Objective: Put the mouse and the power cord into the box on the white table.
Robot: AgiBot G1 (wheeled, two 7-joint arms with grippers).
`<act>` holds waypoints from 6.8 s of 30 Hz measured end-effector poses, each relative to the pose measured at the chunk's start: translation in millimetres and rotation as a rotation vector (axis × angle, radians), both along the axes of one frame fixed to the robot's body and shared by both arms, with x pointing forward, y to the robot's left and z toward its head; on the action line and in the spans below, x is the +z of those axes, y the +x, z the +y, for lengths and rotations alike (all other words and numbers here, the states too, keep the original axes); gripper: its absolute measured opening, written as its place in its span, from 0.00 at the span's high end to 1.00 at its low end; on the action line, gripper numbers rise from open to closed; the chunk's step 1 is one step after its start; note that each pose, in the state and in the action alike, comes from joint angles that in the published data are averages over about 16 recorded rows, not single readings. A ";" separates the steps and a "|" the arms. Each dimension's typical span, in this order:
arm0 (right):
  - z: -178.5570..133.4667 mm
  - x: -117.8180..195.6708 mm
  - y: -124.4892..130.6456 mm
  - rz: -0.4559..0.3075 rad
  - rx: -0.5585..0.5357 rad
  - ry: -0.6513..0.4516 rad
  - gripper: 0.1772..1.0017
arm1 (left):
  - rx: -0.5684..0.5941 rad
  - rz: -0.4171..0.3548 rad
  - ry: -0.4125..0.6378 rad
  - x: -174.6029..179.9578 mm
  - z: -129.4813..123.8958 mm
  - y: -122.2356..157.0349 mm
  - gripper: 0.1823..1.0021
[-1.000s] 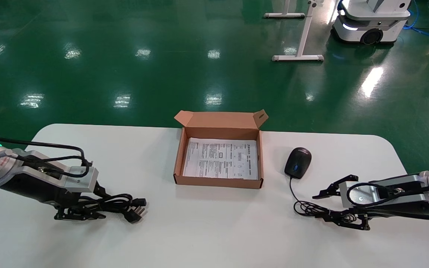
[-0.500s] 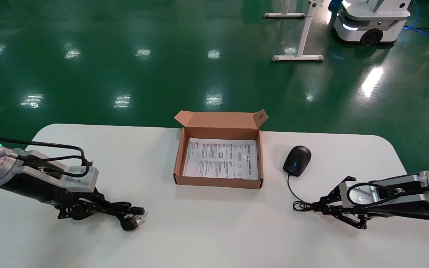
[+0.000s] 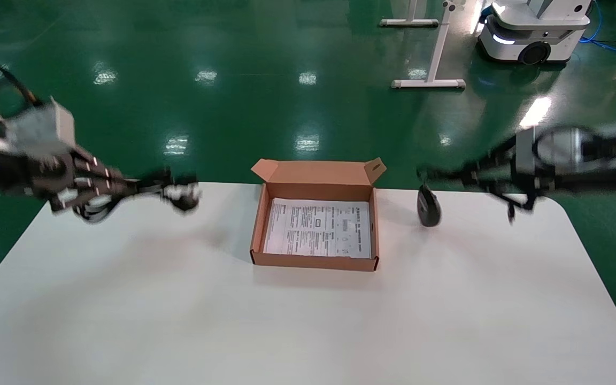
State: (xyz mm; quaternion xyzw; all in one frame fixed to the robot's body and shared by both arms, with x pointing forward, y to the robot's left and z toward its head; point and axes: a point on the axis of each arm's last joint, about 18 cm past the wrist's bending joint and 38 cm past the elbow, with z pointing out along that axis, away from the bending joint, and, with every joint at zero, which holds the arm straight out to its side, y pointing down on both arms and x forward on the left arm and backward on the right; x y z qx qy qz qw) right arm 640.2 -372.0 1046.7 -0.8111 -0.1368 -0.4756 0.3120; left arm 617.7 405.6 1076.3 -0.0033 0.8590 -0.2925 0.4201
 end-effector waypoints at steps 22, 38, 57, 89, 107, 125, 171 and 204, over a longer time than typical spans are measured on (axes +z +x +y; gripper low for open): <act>139.1 32.4 41.2 -0.103 0.162 -0.014 0.95 | -0.094 -0.351 -0.102 136.1 -69.3 -9.9 0.98; 144.4 41.9 39.2 -0.112 0.175 -0.029 0.95 | -0.093 -0.298 -0.110 115.5 -63.1 -4.5 0.98; 185.3 -50.2 54.0 0.054 0.240 -0.128 0.95 | -0.098 -0.270 -0.098 117.7 -62.3 -13.2 0.98; 217.4 -64.7 69.3 -0.005 0.213 -0.169 0.88 | -0.090 -0.143 -0.069 93.4 -81.4 -11.9 0.98; 120.7 5.3 66.0 -0.103 0.040 -0.088 0.47 | -0.202 -0.023 -0.024 28.8 -167.6 38.0 0.98; 14.8 -0.6 23.9 -0.013 -0.043 -0.066 0.08 | -0.194 -0.006 -0.037 -58.0 -229.2 96.2 0.98; 40.0 -33.4 -29.9 0.111 0.167 0.365 0.00 | -0.372 0.062 -0.553 -89.2 -175.9 26.7 0.21; 68.5 -53.7 -158.5 0.384 0.450 0.612 0.00 | -0.608 0.107 -0.654 -84.3 -107.3 -137.8 0.00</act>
